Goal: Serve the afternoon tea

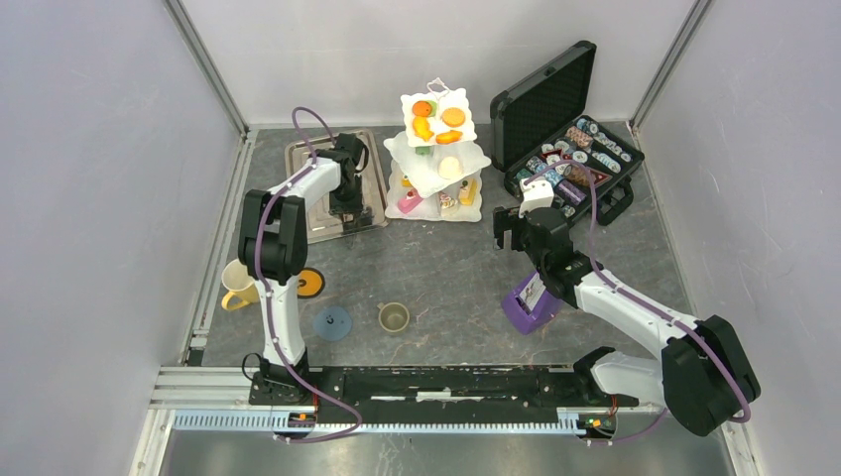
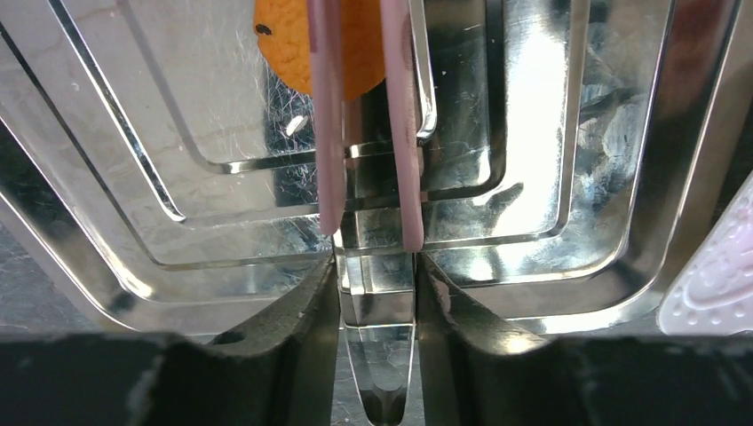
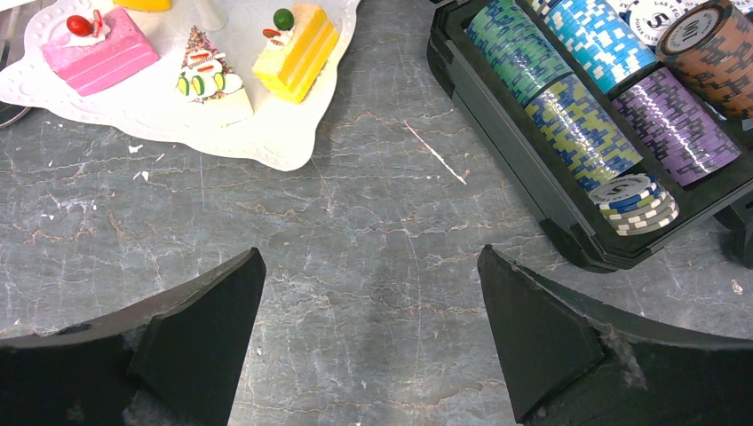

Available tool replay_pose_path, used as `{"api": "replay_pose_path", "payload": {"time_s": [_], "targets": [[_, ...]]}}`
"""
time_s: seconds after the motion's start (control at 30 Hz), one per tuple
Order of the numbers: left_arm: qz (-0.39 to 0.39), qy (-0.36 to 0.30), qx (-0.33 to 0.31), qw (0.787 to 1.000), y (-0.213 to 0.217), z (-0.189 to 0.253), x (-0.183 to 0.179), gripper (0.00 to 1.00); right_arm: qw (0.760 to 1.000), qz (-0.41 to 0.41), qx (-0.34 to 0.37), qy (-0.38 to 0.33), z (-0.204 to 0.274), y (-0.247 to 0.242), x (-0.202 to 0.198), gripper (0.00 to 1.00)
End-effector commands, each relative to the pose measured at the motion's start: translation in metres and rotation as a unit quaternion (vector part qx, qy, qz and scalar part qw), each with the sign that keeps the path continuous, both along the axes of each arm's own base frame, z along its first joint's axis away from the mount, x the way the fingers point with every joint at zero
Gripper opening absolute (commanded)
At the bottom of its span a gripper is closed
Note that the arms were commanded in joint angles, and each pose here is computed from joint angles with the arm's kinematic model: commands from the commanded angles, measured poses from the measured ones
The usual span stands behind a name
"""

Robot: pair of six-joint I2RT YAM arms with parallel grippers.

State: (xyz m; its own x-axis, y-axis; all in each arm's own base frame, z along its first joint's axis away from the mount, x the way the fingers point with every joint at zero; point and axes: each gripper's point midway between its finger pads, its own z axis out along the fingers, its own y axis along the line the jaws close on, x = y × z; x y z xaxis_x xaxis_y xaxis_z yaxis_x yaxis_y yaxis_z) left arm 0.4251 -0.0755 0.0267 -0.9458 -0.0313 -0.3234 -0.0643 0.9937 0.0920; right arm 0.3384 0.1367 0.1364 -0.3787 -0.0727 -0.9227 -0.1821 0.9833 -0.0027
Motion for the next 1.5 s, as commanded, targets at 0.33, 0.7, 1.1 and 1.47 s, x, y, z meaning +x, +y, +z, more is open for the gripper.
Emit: {"api": "replay_pose_path", "payload": {"time_s": [0.33,0.7,1.1,1.47], "targets": [[0.007,-0.077,0.007,0.997,0.011,0.073,0.013,0.40,0.999,0.002,0.020,-0.032,0.024,0.006,0.007,0.98],[0.035,-0.088,-0.059,0.994,0.030,0.100,-0.005,0.48,0.999,0.003,0.022,-0.031,0.023,0.006,0.007,0.98],[0.025,-0.066,-0.106,0.992,0.021,0.082,-0.029,0.54,0.999,0.006,0.025,-0.028,0.021,0.008,0.007,0.98],[0.021,-0.083,-0.113,0.990,0.018,0.092,-0.026,0.56,0.999,0.007,0.023,-0.025,0.019,0.009,0.007,0.98]]}}
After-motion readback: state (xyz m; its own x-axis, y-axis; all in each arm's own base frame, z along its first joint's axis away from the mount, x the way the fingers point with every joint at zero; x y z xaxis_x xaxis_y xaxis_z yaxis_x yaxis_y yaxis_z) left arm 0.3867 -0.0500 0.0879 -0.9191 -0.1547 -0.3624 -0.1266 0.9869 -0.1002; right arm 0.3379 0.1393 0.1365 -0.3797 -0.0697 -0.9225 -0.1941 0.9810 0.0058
